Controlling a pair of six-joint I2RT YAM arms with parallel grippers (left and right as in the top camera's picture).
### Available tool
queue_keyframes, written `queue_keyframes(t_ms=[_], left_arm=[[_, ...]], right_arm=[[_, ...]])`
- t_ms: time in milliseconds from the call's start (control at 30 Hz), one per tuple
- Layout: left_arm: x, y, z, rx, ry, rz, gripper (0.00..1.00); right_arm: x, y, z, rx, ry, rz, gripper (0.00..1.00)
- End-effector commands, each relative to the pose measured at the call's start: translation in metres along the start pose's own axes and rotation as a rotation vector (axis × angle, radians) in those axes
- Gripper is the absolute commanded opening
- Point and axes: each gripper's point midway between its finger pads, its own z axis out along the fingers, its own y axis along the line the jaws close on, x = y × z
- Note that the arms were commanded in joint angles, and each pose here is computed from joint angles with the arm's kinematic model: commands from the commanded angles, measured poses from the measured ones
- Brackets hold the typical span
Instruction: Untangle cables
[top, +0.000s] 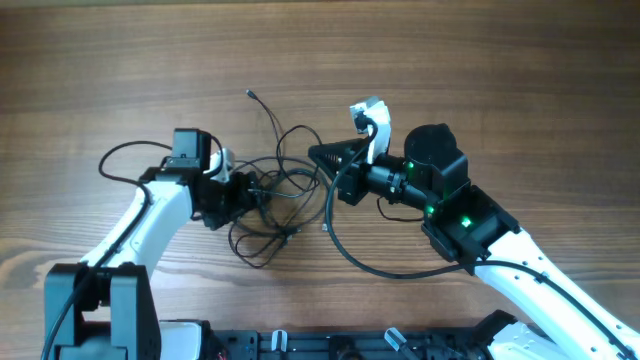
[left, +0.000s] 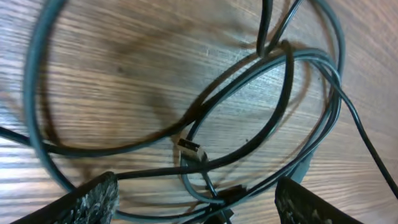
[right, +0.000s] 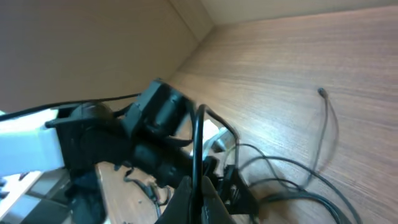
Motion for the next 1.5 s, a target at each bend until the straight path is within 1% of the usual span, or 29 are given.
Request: queue_keyframes(t_ms=[0, 33, 67, 100, 167, 200, 267, 333, 400, 467, 533, 600, 633, 700, 733, 833, 900, 967, 1033, 1100, 1167, 1200, 1233, 1267, 1300, 1333, 1367, 1400, 1467], left_arm=[[0.009, 0.011, 0.008, -0.061, 0.011, 0.006, 0.82], [0.009, 0.016, 0.008, -0.083, 0.006, 0.005, 0.78], [0.009, 0.02, 0.008, -0.106, 0.003, 0.002, 0.67], [0.009, 0.023, 0.008, -0.119, 0.002, 0.002, 0.56], [0.009, 0.023, 0.008, -0.123, 0.001, 0.004, 0.4], [0.008, 0.023, 0.008, -0.122, -0.001, 0.005, 0.34], [0.008, 0.023, 0.008, -0.122, -0.001, 0.005, 0.26], [0.008, 0.023, 0.008, -0.122, -0.001, 0.005, 0.22], [0.008, 0.023, 0.008, -0.122, -0.001, 0.005, 0.21], [0.008, 0.023, 0.008, -0.122, -0.001, 0.005, 0.2], [0.008, 0.023, 0.008, -0.122, -0.001, 0.005, 0.2], [0.008, 0.023, 0.008, -0.122, -0.001, 0.005, 0.21], [0.008, 0.023, 0.008, -0.121, -0.001, 0.005, 0.22], [0.007, 0.023, 0.008, -0.12, -0.004, 0.006, 0.24], [0.007, 0.023, 0.008, -0.12, -0.004, 0.007, 0.25], [0.007, 0.022, 0.008, -0.119, -0.007, 0.007, 0.26], [0.007, 0.022, 0.008, -0.119, -0.007, 0.007, 0.26], [0.007, 0.022, 0.008, -0.119, -0.007, 0.007, 0.26], [0.007, 0.022, 0.008, -0.119, -0.006, 0.007, 0.26], [0.007, 0.022, 0.008, -0.119, -0.006, 0.007, 0.27], [0.007, 0.022, 0.008, -0.118, -0.006, 0.007, 0.3], [0.007, 0.022, 0.008, -0.118, -0.006, 0.007, 0.35], [0.007, 0.021, 0.008, -0.113, -0.004, 0.007, 0.38], [0.008, 0.018, 0.008, -0.093, 0.004, 0.007, 0.44], [0.008, 0.016, 0.008, -0.083, 0.004, 0.009, 0.47], [0.007, 0.015, 0.009, -0.079, -0.001, 0.011, 0.52], [0.005, 0.014, 0.009, -0.074, -0.008, 0.014, 0.55], [0.003, 0.012, 0.009, -0.064, -0.016, 0.018, 0.61], [-0.001, 0.01, 0.009, -0.057, -0.031, 0.025, 0.63]], right_arm=[[-0.015, -0.055, -0.009, 0.3, -0.098, 0.034, 0.04], [-0.014, -0.084, -0.021, 0.434, -0.113, 0.064, 0.04], [-0.01, -0.112, -0.036, 0.545, -0.111, 0.139, 0.04], [-0.007, -0.134, -0.05, 0.615, -0.104, 0.181, 0.04], [-0.006, -0.183, -0.09, 0.768, -0.107, 0.266, 0.04], [-0.006, -0.21, -0.118, 0.854, -0.126, 0.325, 0.04], [-0.002, -0.245, -0.162, 0.948, -0.161, 0.444, 0.04], [0.008, -0.27, -0.205, 1.038, -0.204, 0.582, 0.04], [0.023, -0.288, -0.244, 1.131, -0.238, 0.698, 0.04], [0.032, -0.296, -0.266, 1.179, -0.259, 0.758, 0.04], [0.031, -0.297, -0.265, 1.168, -0.265, 0.764, 0.05], [0.018, -0.283, -0.23, 0.941, -0.209, 0.706, 0.33], [0.014, -0.27, -0.209, 0.792, -0.161, 0.666, 0.54], [0.022, -0.253, -0.184, 0.648, -0.068, 0.652, 0.75], [0.035, -0.245, -0.17, 0.608, 0.011, 0.641, 0.8], [0.078, -0.229, -0.135, 0.586, 0.228, 0.662, 0.82], [0.106, -0.217, -0.1, 0.542, 0.37, 0.646, 0.82], [0.127, -0.213, -0.065, 0.514, 0.46, 0.604, 0.82], [0.14, -0.218, -0.043, 0.529, 0.481, 0.61, 0.79], [0.145, -0.23, -0.015, 0.547, 0.454, 0.58, 0.61], [0.154, -0.241, 0.001, 0.595, 0.429, 0.597, 0.54], [0.158, -0.243, 0.006, 0.603, 0.428, 0.606, 0.5], [0.16, -0.243, 0.01, 0.596, 0.431, 0.6, 0.29], [0.159, -0.242, 0.012, 0.588, 0.429, 0.596, 0.14], [0.156, -0.233, 0.018, 0.52, 0.433, 0.589, 0.04], [0.152, -0.217, 0.026, 0.407, 0.448, 0.562, 0.04], [0.148, -0.202, 0.031, 0.311, 0.46, 0.542, 0.04], [0.141, -0.184, 0.031, 0.221, 0.466, 0.535, 0.04], [0.127, -0.169, 0.026, 0.178, 0.448, 0.494, 0.05]])
